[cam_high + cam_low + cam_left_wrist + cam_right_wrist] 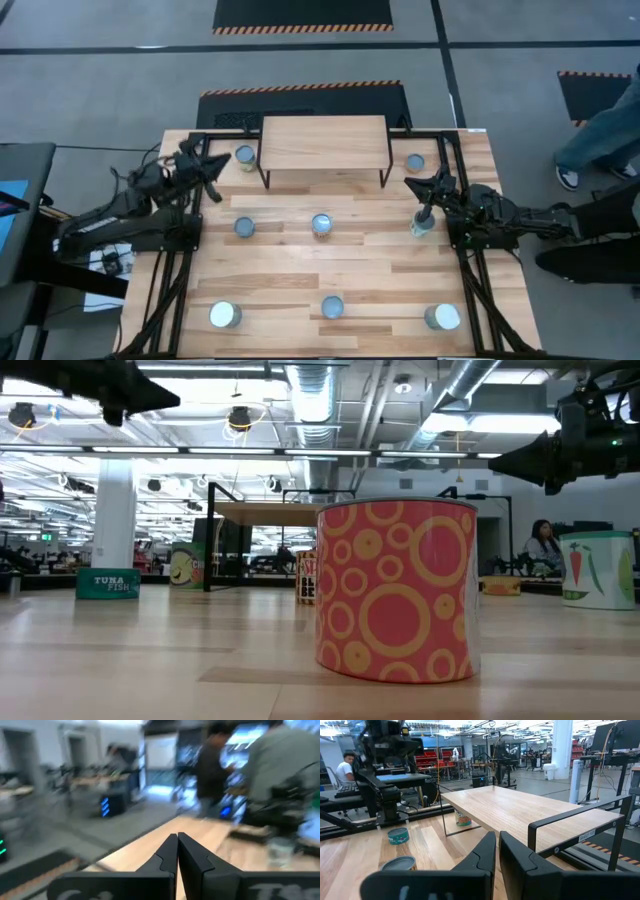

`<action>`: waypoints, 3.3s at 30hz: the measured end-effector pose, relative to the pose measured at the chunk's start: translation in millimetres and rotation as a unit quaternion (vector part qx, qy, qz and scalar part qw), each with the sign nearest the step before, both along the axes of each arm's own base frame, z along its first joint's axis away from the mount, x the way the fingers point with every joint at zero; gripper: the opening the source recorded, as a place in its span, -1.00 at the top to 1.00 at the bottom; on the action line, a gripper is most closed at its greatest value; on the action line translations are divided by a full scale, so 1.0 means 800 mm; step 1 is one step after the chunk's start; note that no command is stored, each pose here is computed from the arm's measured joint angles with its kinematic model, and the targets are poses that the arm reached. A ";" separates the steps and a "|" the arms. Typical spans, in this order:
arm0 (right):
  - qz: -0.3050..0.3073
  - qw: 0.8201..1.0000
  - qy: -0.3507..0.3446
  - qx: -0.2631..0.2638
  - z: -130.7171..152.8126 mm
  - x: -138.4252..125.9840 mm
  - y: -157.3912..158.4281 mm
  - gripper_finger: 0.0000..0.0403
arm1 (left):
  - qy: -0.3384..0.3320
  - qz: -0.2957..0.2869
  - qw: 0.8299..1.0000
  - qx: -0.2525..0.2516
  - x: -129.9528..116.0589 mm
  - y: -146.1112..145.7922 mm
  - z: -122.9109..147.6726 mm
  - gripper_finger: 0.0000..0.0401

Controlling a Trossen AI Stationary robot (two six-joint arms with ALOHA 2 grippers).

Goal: Pick and place cans onto a shelf
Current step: Put the green cheese soup can on the shelf

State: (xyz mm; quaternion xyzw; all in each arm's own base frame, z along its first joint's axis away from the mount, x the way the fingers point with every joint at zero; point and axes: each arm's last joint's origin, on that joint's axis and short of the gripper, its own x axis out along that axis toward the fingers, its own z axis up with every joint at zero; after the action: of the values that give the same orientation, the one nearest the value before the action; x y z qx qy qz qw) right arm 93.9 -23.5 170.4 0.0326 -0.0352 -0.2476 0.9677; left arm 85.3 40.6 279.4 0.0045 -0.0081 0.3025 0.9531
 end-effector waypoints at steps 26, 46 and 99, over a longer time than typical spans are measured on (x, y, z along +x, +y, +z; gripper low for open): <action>0.000 1.000 0.000 0.000 0.000 0.000 0.000 0.76 | 0.546 -0.022 0.834 -0.083 0.039 0.089 0.011 1.00; 0.000 1.000 0.000 0.000 0.000 0.000 0.000 0.76 | 0.549 -0.031 0.836 0.009 0.050 0.123 -0.062 0.55; 0.000 1.000 0.000 0.000 0.000 0.000 0.000 0.76 | 0.403 0.177 0.896 -0.061 0.052 0.138 0.131 0.99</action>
State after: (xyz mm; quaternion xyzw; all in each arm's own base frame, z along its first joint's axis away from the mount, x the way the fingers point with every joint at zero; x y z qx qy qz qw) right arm 93.9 -23.5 170.5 0.0326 -0.0354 -0.2475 0.9677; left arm 126.5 151.0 384.3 0.0697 0.3961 0.4384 0.8038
